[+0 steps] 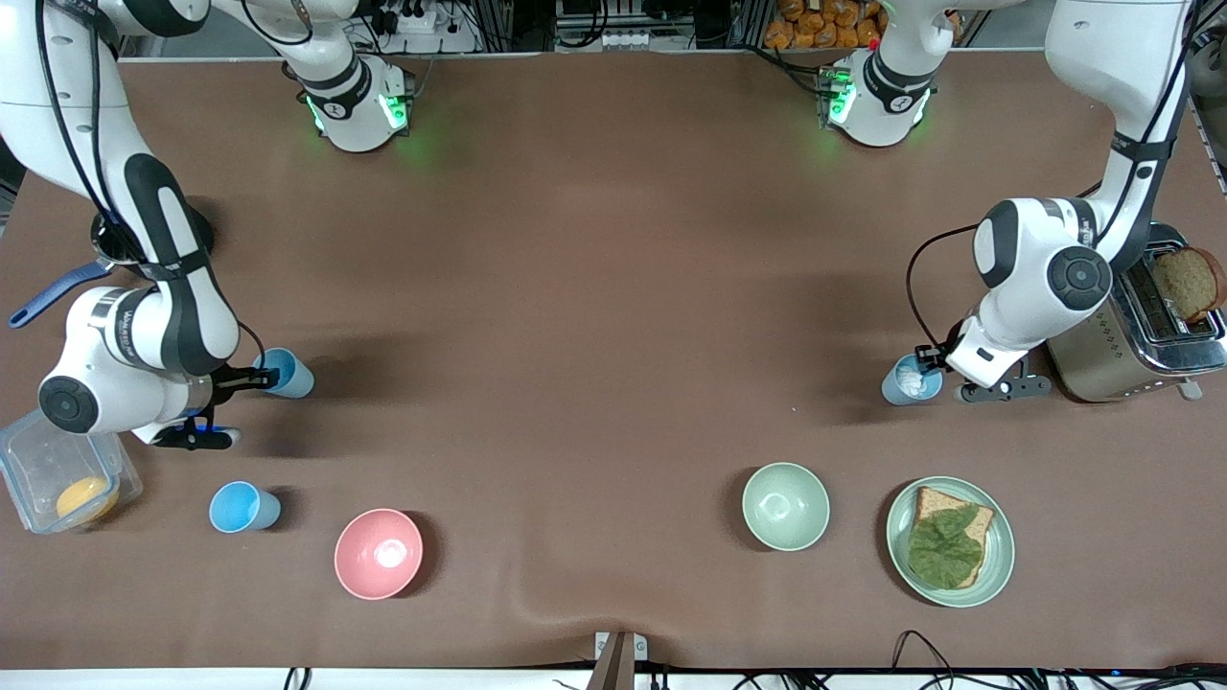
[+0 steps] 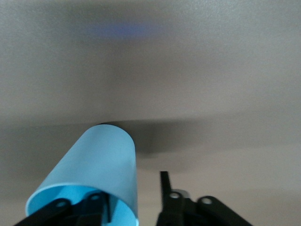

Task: Stack blue cups with both arms
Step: 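Grasp the blue cups with the right and left grippers, then lift the cups and carry both toward the table middle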

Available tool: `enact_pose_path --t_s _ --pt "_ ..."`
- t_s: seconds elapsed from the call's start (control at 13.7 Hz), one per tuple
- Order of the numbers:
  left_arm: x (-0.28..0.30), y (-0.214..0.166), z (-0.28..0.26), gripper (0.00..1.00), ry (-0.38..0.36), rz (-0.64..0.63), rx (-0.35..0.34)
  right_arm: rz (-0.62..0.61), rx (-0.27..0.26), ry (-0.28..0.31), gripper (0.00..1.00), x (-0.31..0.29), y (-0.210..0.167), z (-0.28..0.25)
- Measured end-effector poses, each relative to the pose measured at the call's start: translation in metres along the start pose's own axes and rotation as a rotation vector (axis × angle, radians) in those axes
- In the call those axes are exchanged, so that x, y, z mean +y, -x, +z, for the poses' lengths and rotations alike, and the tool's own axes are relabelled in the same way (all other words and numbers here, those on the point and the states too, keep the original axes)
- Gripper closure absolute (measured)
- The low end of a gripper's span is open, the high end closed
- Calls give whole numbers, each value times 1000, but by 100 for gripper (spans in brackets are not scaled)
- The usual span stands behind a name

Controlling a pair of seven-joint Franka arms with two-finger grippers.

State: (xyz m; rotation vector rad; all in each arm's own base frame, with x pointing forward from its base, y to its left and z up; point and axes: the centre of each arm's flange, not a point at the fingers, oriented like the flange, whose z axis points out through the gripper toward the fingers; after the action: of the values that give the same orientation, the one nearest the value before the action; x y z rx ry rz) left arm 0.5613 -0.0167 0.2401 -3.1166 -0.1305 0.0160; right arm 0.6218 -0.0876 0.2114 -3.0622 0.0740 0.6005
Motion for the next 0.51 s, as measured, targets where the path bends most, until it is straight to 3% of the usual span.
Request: enact_pose_path --t_s 0.15,0.22,0.51 --pt "7 0 1 90 4 12 -1 -11 6 3 88 -7 2 -9" --pt "21 -1 -6 96 15 26 12 -19 1 5 97 -13 6 -18" --pt "129 19 -23 96 75 -9 8 -52 -17 19 97 -37 37 -75"
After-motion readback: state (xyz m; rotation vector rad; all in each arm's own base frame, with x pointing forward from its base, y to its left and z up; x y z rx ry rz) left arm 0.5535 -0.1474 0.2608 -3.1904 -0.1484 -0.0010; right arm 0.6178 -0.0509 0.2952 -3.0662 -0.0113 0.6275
